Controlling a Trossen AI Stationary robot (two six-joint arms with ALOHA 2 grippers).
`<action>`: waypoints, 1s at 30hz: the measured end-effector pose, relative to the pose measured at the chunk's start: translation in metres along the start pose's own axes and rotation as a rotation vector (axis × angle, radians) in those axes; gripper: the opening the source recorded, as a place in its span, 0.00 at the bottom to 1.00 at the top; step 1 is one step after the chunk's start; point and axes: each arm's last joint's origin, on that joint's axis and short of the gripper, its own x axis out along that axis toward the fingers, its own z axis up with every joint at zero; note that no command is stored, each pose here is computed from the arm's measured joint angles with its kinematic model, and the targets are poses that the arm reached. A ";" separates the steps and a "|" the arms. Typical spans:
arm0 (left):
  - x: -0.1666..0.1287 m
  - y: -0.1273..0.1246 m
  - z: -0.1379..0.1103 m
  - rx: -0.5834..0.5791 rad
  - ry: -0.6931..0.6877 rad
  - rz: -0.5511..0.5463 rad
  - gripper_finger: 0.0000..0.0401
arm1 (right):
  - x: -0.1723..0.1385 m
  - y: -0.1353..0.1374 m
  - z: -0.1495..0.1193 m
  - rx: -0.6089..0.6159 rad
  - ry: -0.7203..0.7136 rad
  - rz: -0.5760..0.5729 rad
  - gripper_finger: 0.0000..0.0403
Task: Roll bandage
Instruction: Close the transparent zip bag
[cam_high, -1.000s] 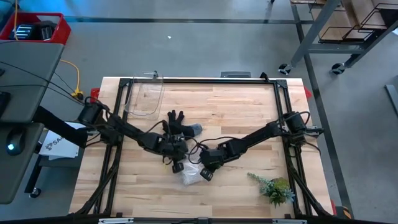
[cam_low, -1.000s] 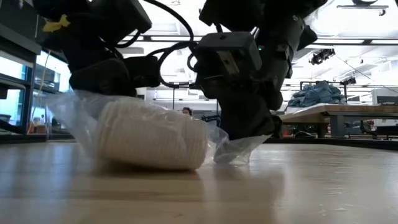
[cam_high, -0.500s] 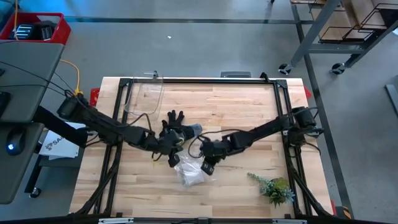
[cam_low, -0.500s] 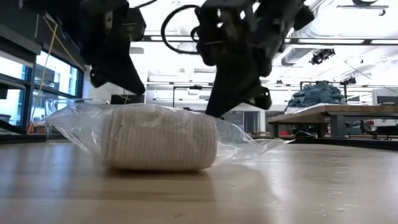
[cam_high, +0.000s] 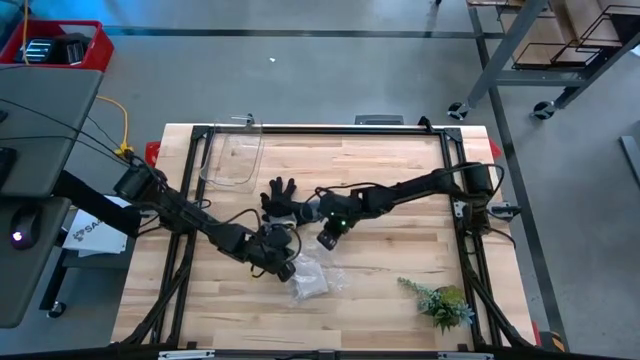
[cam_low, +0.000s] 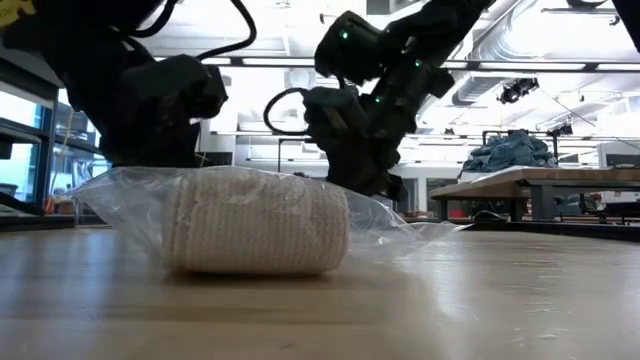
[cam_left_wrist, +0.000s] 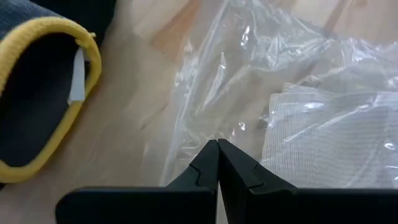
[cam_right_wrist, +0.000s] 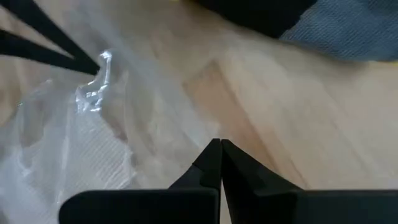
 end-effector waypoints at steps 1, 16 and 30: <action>0.000 0.000 0.000 0.000 0.004 -0.002 0.00 | 0.000 0.000 0.000 -0.009 0.005 0.012 0.00; 0.000 0.001 0.001 0.035 0.003 0.003 0.00 | 0.023 0.002 -0.011 -0.012 0.033 -0.003 0.00; -0.002 0.018 -0.011 0.199 0.101 0.094 0.00 | 0.032 0.003 -0.025 0.047 0.150 -0.005 0.00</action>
